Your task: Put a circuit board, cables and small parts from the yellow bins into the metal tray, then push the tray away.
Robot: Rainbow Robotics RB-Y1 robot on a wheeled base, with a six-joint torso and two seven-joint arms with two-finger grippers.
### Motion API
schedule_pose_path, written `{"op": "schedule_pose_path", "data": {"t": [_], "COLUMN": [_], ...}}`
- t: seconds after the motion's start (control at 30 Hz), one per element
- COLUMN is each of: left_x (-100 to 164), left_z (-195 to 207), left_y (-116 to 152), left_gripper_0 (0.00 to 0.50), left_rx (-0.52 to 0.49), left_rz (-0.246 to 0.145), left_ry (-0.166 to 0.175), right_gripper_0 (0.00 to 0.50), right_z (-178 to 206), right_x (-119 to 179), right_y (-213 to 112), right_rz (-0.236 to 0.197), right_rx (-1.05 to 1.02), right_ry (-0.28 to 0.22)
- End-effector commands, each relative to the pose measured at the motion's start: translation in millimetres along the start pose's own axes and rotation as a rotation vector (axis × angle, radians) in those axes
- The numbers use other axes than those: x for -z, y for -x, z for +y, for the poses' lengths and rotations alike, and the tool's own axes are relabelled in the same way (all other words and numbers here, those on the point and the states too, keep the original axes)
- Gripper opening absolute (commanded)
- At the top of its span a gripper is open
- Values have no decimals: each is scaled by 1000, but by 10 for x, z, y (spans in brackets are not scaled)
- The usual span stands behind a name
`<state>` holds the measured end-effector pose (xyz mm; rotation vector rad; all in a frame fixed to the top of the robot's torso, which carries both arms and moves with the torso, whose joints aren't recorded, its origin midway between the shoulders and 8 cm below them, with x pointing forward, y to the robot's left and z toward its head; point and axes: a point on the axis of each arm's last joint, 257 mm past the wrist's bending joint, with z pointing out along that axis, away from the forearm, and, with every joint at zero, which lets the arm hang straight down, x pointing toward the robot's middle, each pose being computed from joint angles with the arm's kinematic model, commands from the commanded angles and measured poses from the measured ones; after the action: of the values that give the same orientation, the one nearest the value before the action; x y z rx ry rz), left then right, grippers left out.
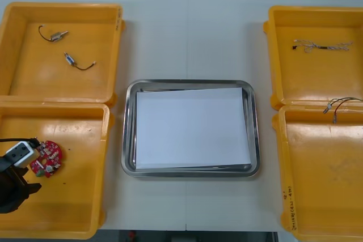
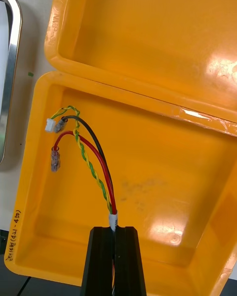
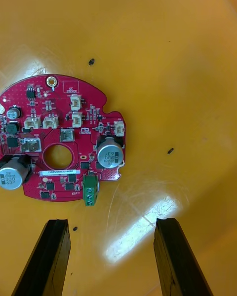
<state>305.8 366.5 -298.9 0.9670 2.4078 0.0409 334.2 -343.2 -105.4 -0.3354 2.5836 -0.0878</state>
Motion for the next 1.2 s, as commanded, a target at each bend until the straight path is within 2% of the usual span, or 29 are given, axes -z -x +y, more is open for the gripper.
{"op": "schedule_pose_path", "data": {"t": [0.03,0.57,1.2], "left_x": [-4,-203,-308], "left_z": [109,216,177], "left_y": [118,114,69], "left_gripper_0": [500,500,500], "left_rx": [-150,-165,-174], "left_rz": [-11,-11,6], "left_ry": [20,30,15], "right_gripper_0": [0,0,0], "right_z": [-61,-58,-54], "right_x": [67,68,68], "right_y": [54,55,53], "right_rz": [-3,-4,-4], "right_rx": [3,3,2], "right_ry": [-34,-34,-33]}}
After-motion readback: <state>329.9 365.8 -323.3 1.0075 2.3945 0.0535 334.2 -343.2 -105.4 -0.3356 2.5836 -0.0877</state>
